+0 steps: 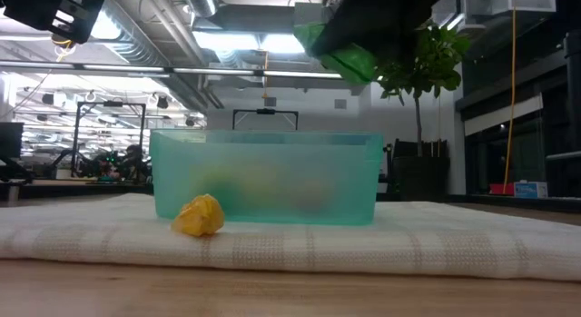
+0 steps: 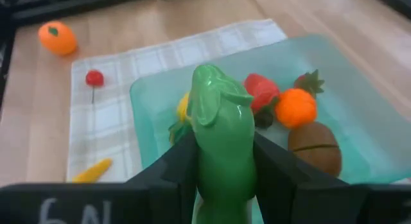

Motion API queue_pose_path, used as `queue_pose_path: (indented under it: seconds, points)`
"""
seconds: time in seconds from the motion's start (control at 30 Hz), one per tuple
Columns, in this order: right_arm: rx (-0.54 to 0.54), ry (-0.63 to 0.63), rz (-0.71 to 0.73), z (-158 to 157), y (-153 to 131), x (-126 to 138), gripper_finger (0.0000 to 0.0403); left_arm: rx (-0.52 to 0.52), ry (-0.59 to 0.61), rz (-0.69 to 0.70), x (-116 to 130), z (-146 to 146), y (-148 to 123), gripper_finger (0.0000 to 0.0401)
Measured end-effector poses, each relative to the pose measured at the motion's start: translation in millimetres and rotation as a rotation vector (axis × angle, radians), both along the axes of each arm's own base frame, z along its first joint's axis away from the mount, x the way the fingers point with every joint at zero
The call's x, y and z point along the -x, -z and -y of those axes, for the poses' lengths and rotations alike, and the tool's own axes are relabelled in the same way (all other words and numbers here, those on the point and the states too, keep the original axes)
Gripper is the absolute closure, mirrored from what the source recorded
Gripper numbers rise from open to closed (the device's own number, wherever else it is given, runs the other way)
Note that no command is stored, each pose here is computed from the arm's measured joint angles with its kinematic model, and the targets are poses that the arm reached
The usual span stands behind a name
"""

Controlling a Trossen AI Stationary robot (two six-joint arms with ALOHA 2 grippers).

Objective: Pick and placing Produce into tupperware
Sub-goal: Put the green pea into the blue bin

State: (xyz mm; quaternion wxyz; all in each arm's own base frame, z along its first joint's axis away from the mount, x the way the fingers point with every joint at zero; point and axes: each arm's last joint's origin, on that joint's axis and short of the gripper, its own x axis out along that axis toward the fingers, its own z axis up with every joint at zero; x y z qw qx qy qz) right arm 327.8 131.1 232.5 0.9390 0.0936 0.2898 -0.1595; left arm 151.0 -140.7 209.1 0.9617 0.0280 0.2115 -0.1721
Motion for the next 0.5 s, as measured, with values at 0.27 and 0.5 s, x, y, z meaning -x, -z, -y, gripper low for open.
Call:
queue_pose_path:
  seconds: [0.27, 0.5]
  points:
    - [-0.033, 0.002, -0.052, 4.9, 7.1, -2.5, 0.0282, -0.002, 0.0, -0.002, 0.1, -0.1, 0.3, 0.0222]
    - [-0.011, -0.018, -0.052, 1.3, 22.7, -13.6, 0.0282, -0.016, 0.001, -0.016, 0.7, -0.7, 1.9, 0.0222]
